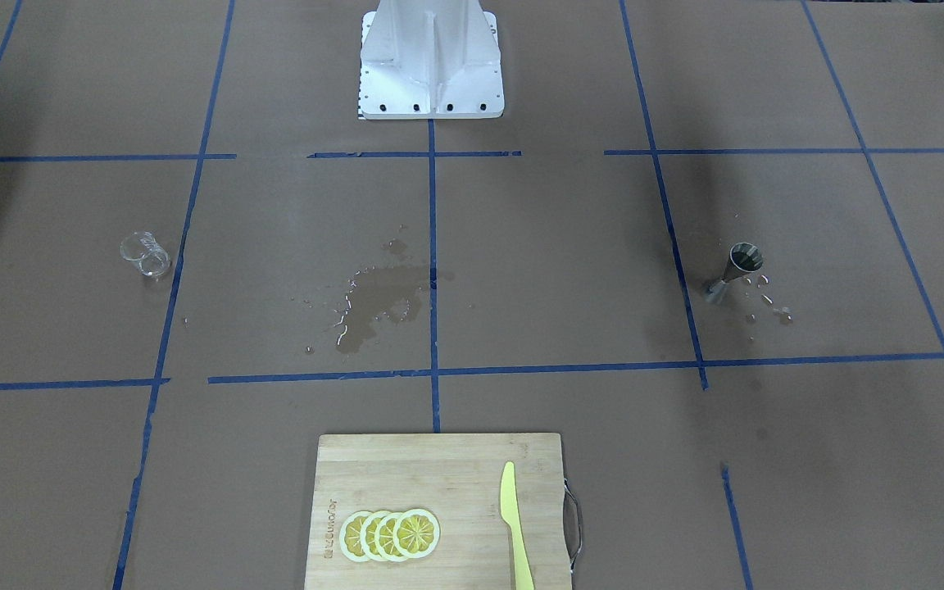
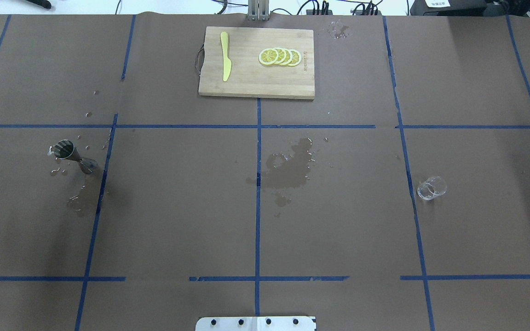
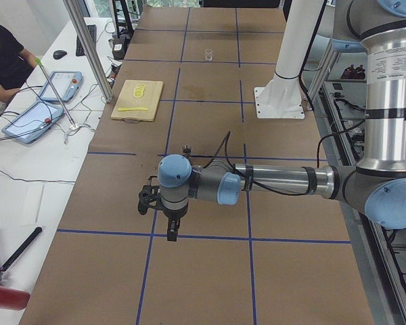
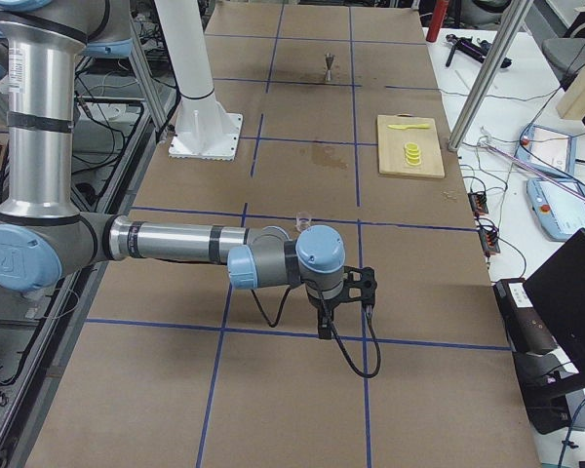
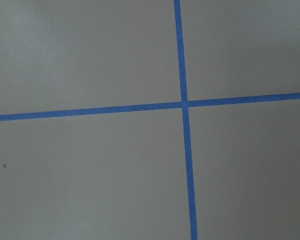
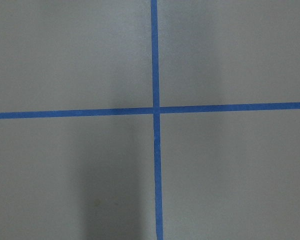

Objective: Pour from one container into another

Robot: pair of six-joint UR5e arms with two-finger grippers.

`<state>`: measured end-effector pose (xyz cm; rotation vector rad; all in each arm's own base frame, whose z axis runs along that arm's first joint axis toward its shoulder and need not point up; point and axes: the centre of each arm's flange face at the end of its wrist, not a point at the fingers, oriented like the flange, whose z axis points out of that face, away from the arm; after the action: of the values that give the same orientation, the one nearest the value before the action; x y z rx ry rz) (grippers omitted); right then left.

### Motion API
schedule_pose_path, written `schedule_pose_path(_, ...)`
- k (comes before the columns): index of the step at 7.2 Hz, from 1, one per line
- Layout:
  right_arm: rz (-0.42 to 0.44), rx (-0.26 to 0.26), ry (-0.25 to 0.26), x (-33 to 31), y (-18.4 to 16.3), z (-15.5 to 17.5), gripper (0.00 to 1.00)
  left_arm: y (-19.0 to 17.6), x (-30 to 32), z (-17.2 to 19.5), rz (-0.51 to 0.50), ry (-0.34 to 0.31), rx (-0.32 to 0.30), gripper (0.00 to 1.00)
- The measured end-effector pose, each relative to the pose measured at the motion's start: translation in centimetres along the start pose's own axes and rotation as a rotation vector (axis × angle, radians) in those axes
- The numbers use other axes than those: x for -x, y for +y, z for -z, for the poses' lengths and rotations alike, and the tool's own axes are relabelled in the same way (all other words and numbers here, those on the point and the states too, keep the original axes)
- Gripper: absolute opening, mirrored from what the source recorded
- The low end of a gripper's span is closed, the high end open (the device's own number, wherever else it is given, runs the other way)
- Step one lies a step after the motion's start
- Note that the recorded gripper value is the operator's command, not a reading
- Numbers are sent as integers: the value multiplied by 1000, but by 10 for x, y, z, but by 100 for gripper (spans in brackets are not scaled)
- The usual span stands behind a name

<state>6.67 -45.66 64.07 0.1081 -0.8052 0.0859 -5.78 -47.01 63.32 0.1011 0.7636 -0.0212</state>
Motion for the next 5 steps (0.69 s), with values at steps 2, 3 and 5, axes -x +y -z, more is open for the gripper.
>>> schedule_pose_path(2, 0, 0, 1, 0, 0, 0, 100, 0, 0, -2, 28, 13, 4, 100)
schedule_pose_path(3, 1, -1, 2, 0, 0, 0, 100, 0, 0, -2, 29, 14, 4, 100)
schedule_pose_path(5, -1, 1, 1, -1, 1, -1, 100, 0, 0, -2, 27, 14, 2, 100)
